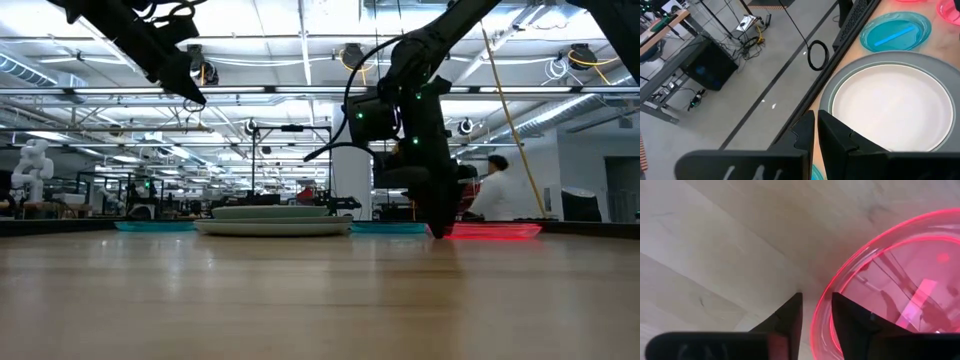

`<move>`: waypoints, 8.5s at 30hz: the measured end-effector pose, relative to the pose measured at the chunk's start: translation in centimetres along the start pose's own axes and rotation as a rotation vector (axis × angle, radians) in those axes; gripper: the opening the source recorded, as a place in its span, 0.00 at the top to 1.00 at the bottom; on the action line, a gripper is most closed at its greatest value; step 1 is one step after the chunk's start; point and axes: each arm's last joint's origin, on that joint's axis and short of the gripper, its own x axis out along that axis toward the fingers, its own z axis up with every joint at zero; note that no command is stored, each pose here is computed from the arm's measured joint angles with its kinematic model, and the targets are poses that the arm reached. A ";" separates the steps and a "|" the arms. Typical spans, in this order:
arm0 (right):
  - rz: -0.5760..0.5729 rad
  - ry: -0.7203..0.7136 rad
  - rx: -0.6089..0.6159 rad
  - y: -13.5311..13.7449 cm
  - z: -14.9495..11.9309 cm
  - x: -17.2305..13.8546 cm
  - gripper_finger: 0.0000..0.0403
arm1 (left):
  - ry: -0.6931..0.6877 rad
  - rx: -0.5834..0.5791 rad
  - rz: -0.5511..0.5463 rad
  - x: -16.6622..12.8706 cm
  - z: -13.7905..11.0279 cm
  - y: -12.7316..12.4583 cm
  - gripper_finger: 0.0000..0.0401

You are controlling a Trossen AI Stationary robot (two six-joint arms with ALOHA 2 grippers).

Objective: Stack plastic plates
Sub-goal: Stack the bottom pink plate on top of the white plate, then stack the pink plate on top of the pink plate

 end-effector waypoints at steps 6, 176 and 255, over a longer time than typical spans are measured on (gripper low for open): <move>0.001 -0.002 0.017 0.0 0.0 0.0 0.84 | -0.011 0.002 0.003 0.0 0.1 0.0 0.92; -0.043 -0.124 0.068 -15.4 3.7 1.1 0.74 | -0.153 -0.099 0.041 -2.8 0.6 1.1 0.92; 0.069 -0.890 -0.690 3.0 3.1 -13.5 1.00 | -0.183 -0.100 0.049 -2.9 0.9 1.2 0.92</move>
